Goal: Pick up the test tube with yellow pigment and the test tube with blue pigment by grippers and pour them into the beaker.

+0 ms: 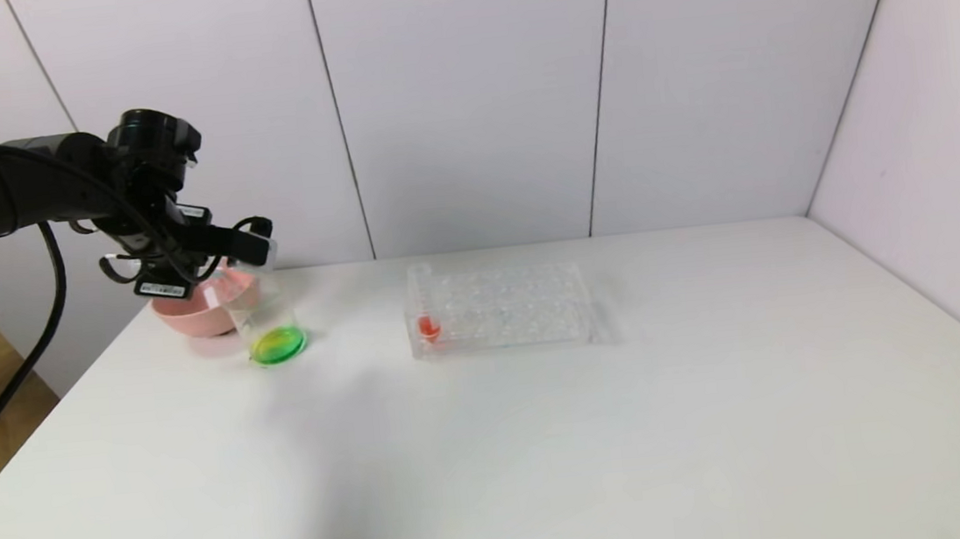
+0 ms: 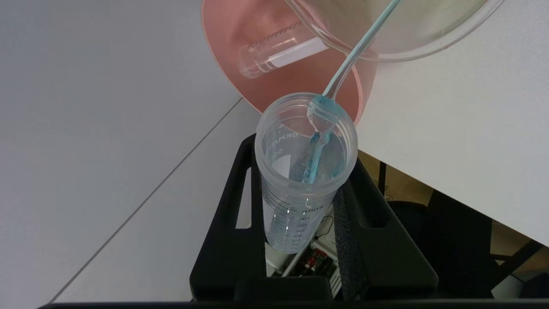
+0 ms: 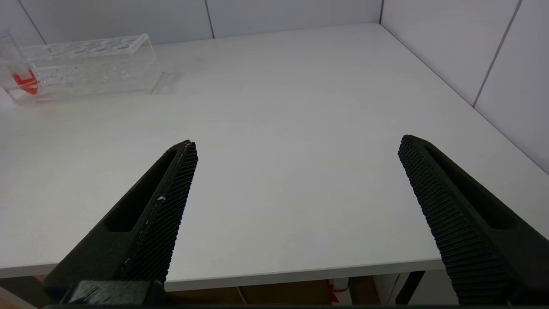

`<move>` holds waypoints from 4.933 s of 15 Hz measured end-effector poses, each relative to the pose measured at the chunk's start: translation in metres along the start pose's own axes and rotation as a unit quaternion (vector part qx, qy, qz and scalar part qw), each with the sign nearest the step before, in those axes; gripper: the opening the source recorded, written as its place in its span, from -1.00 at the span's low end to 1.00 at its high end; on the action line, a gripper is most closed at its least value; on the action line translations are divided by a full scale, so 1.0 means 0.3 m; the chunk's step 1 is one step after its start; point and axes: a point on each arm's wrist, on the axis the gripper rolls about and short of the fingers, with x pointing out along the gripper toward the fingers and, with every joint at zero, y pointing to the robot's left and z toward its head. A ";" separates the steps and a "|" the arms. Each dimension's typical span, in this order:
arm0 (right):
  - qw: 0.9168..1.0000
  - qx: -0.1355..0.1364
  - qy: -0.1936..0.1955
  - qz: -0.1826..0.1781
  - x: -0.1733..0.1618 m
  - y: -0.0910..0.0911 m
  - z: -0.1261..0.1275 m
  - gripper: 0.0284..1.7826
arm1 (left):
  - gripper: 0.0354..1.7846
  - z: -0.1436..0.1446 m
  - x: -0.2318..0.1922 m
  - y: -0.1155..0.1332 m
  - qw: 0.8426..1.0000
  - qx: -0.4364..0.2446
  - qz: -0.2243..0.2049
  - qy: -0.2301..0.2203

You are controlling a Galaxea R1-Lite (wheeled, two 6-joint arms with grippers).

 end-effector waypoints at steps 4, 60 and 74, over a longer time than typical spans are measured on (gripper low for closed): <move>1.000 0.000 0.000 0.000 0.000 0.000 0.000 0.92 | -0.51 0.008 -0.004 0.005 1.000 0.007 0.006 0.005; 1.000 0.000 0.000 0.000 0.000 0.000 0.000 0.92 | 0.99 -0.351 -0.200 0.063 0.661 -0.659 0.171 -0.316; 1.000 0.001 0.000 0.000 0.000 0.000 0.000 0.92 | 0.99 -0.283 -1.432 -0.980 0.661 -0.491 0.074 -0.562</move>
